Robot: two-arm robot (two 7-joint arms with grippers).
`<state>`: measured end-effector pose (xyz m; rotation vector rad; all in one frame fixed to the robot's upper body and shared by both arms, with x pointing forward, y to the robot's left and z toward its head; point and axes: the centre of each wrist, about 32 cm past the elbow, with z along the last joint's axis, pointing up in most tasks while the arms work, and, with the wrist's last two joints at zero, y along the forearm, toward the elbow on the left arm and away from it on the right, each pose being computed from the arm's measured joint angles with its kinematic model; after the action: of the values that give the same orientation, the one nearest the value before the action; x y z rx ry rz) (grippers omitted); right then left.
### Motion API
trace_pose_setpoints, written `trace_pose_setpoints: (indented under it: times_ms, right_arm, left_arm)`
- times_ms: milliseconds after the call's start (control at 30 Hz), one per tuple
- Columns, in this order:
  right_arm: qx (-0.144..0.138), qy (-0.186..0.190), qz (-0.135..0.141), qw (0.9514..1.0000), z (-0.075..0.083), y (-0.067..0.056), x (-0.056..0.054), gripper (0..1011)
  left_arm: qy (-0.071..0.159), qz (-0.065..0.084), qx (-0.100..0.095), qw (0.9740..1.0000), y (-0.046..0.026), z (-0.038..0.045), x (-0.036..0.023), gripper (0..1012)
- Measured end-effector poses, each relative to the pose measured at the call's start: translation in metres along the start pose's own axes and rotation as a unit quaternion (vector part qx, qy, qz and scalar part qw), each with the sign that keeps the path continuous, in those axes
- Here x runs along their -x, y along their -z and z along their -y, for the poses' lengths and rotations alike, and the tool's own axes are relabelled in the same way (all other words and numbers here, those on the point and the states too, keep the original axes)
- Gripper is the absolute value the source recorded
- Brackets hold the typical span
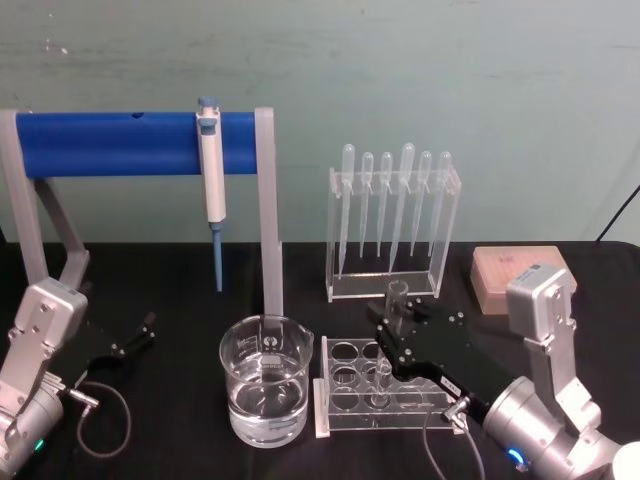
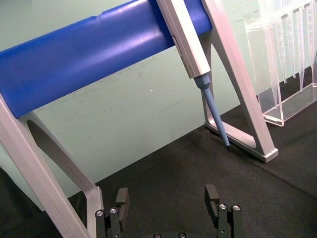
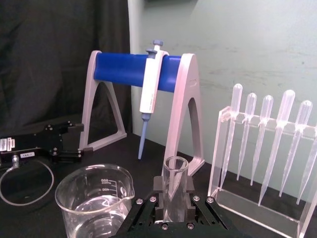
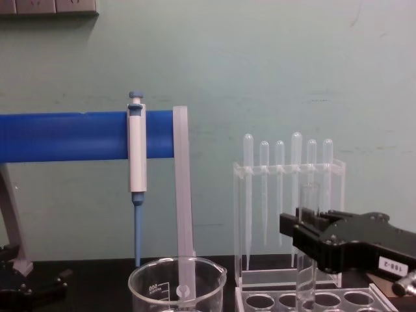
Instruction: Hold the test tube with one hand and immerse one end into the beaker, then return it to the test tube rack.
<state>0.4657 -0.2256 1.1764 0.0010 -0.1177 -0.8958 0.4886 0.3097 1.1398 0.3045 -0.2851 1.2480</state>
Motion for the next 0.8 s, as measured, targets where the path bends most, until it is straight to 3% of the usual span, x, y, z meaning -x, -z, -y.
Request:
trace_pose_setpoints:
  times_ms: [567, 700, 800]
  right_arm:
    - [0.012, -0.001, -0.004, 0.9999, -0.0011, 0.0099, 0.0008, 243]
    - [0.012, -0.002, -0.004, 0.9999, -0.0013, 0.0099, 0.0009, 395]
    - [0.011, -0.003, -0.003, 0.9999, -0.0016, 0.0084, 0.0009, 452]
  left_arm:
    - [0.0, 0.0, 0.0, 1.0, 0.0, 0.0, 0.0, 1000]
    - [0.0, 0.0, 0.0, 1.0, 0.0, 0.0, 0.0, 1000]
    - [0.0, 0.0, 0.0, 1.0, 0.0, 0.0, 0.0, 1000]
